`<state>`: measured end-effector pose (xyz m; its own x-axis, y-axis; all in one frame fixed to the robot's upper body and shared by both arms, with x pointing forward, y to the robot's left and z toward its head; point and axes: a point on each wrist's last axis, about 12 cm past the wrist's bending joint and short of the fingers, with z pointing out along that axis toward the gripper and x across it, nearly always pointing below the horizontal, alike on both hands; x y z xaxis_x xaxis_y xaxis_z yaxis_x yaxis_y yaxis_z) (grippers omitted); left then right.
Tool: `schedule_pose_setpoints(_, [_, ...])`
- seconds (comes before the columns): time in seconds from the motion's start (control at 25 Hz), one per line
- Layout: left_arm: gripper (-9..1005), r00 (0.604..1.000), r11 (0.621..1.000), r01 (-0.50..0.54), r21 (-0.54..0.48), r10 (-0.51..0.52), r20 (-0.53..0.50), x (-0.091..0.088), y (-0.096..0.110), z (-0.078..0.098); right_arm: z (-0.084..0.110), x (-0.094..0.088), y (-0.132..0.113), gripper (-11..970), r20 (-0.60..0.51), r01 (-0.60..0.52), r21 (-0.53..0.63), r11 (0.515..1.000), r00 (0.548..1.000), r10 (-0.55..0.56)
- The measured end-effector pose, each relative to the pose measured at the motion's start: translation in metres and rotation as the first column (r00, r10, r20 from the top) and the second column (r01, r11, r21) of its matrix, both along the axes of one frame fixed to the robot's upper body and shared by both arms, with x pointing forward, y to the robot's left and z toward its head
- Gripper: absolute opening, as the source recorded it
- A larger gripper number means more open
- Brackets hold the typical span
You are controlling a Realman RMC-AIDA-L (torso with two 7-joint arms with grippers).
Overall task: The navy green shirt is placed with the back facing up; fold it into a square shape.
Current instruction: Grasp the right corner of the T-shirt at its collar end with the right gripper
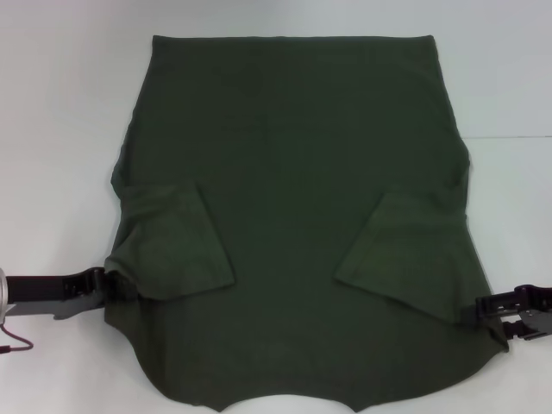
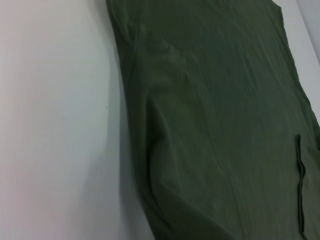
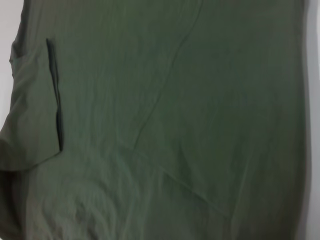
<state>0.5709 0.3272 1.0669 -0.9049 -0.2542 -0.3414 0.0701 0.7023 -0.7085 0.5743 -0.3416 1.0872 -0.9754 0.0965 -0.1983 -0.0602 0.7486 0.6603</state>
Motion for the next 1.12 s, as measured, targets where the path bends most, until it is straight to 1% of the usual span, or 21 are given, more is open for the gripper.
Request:
schedule_pose_setpoints(0.16, [37,1.0,1.0,0.002,0.0,-0.002,0.002,0.0012,-0.0008,0.0009,0.0002,0.0003,0.0001,896,-0.002,-0.004,-0.006,1.0,1.0,0.004])
schedule_pose_setpoints(0.24, [37,1.0,1.0,0.002,0.0,-0.002,0.003,0.0017,-0.001,0.0013,0.0014,0.0009,-0.0016,784,0.0,-0.002,-0.01,1.0,1.0,0.002])
schedule_pose_setpoints(0.4, [37,1.0,1.0,0.002,0.001,-0.002,0.004,0.0024,-0.0007,0.0019,0.0037,0.0024,-0.0042,781,0.003,0.005,-0.012,1.0,1.0,-0.005])
schedule_pose_setpoints(0.6, [37,1.0,1.0,-0.002,-0.004,0.002,0.007,0.0029,-0.0009,0.0025,0.0051,0.0048,-0.0012,781,0.005,-0.009,-0.016,1.0,1.0,0.009])
schedule_pose_setpoints(1.12, [37,1.0,1.0,-0.007,-0.006,0.007,0.008,0.0024,0.0004,0.0024,0.0006,0.0015,0.0045,767,-0.024,-0.051,-0.038,0.998,0.998,0.051])
